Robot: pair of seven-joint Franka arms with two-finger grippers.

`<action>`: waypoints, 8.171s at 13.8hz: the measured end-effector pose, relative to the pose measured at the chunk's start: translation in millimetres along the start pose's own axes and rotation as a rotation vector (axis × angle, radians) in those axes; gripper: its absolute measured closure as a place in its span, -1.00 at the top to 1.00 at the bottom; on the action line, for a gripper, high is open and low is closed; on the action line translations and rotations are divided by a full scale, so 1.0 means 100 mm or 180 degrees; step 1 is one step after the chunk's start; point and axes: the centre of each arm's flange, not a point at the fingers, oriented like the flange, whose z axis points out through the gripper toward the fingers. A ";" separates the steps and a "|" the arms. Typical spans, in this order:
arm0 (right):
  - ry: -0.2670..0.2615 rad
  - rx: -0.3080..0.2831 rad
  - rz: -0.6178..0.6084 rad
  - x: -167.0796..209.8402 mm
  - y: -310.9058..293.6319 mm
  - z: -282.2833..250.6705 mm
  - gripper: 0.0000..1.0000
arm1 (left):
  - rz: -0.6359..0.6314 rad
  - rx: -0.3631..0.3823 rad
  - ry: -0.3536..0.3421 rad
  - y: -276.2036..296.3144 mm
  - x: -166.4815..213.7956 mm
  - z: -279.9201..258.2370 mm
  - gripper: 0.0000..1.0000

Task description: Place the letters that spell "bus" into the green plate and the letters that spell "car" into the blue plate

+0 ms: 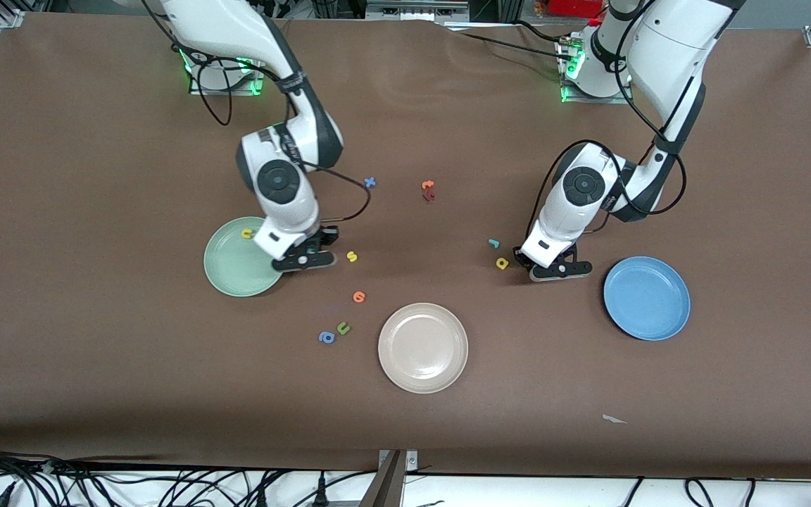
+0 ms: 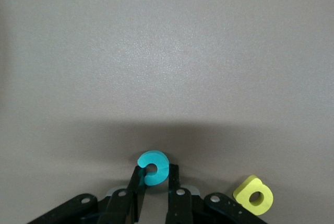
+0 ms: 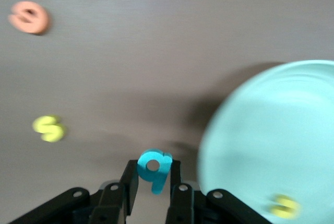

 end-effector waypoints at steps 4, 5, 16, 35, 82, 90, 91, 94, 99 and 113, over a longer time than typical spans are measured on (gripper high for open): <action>-0.0226 -0.0095 -0.0240 0.00 0.85 -0.07 -0.43 | -0.0098 0.0022 -0.0006 -0.12 0.06 0.03 0.13; -0.0290 -0.0108 -0.0270 -0.04 0.96 0.01 -0.32 | -0.0159 0.0030 -0.0013 -0.16 0.07 0.05 0.30; 0.0023 0.0483 0.0278 -0.04 -0.21 0.04 0.89 | -0.0354 0.0032 -0.0014 -0.19 0.10 0.08 0.69; 0.0593 0.0306 -0.0130 -0.12 -1.14 0.56 -0.08 | -0.0451 -0.0015 0.0036 -0.08 0.17 0.02 -0.39; -0.0202 0.0113 0.0623 0.09 1.89 -3.20 1.00 | 0.0559 0.0327 -0.0261 -1.87 1.45 -0.63 1.00; -0.0210 0.0070 0.0438 -0.03 2.14 -3.33 1.00 | 0.0558 0.0327 -0.0260 -1.87 1.45 -0.63 1.00; -0.0216 0.0093 0.0421 -0.03 2.19 -3.32 1.00 | 0.0558 0.0327 -0.0260 -1.87 1.45 -0.63 1.00; -0.0231 0.0249 0.0433 -0.02 2.40 -3.29 1.00 | 0.0558 0.0327 -0.0260 -1.87 1.45 -0.63 1.00; -0.0197 0.0425 0.0475 -0.11 2.72 -3.26 1.00 | 0.0558 0.0327 -0.0260 -1.87 1.45 -0.63 1.00; -0.0018 0.0300 0.0574 -0.65 2.99 -3.32 1.00 | 0.0559 0.0326 -0.0259 -1.87 1.45 -0.63 1.00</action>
